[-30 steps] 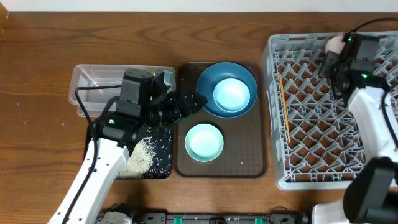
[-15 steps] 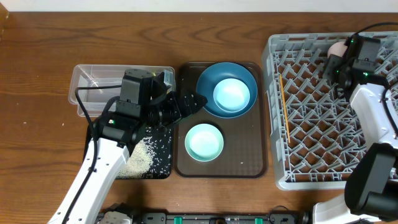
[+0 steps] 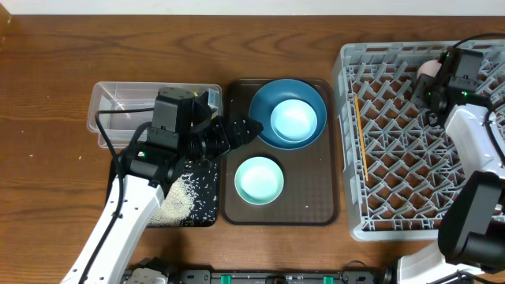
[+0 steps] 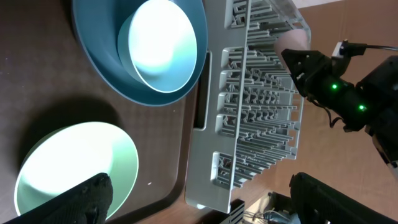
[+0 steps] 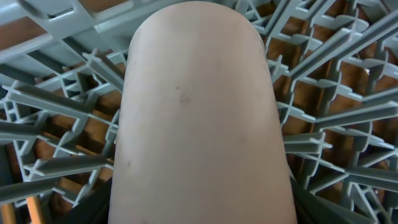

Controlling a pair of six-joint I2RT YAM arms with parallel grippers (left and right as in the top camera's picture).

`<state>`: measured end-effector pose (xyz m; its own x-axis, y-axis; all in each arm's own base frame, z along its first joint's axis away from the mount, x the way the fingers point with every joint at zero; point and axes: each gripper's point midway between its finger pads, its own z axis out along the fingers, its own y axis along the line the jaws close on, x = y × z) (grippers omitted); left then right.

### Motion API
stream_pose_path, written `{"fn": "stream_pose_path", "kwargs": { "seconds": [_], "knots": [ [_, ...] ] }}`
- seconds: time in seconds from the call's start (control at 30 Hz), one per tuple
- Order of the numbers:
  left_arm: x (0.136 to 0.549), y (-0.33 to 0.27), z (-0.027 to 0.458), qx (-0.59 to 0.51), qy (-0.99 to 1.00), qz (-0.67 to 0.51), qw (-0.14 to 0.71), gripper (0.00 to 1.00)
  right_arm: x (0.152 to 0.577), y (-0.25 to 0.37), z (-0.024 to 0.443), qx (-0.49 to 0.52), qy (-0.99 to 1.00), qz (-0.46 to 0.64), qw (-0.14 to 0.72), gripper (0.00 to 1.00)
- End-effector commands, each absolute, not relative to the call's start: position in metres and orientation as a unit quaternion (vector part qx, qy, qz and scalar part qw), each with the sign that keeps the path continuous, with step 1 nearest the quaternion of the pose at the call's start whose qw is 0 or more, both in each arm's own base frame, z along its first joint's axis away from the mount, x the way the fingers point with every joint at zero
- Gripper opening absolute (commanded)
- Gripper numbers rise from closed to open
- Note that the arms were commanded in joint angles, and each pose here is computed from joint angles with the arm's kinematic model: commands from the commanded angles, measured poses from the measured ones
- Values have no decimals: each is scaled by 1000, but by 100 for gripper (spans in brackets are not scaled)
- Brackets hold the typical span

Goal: Sort waste into correct bins and load items into the dishwasher rack
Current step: 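Carry the pink cup with the right gripper and set it in the rack's back corner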

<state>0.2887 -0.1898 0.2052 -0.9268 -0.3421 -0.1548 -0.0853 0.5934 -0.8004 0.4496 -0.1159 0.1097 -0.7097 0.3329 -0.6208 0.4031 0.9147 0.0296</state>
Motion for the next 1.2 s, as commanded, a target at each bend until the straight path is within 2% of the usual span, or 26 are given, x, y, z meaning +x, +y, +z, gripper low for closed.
{"fn": "stream_pose_path", "kwargs": {
  "seconds": [0.0,0.13,0.23,0.5,0.67,0.8,0.93,1.03,1.17],
  "knots": [
    [291,-188,208,-116,881,-430,158,94,452,-117,113,205,920,-52,329,48],
    [291,-188,208,-116,881,-430,158,94,452,-117,113,205,920,-52,329,65],
    [291,-188,208,-116,881,-430,158,94,452,-117,113,205,920,-51,329,72],
    [291,-188,208,-116,881,-430,159,94,456,-110,117,198,920,-31,336,75],
    [291,-188,208,-116,881,-430,158,94,457,-103,144,189,913,-13,362,74],
    [291,-188,208,-116,881,-430,158,94,456,-80,182,160,901,47,401,75],
    [291,-188,208,-116,881,-430,158,94,444,-36,225,103,886,153,426,87],
    [291,-188,208,-116,881,-430,159,94,423,-3,242,65,879,235,409,92],
    [291,-188,208,-116,881,-430,158,94,398,19,244,55,882,288,368,99]
  ]
}}
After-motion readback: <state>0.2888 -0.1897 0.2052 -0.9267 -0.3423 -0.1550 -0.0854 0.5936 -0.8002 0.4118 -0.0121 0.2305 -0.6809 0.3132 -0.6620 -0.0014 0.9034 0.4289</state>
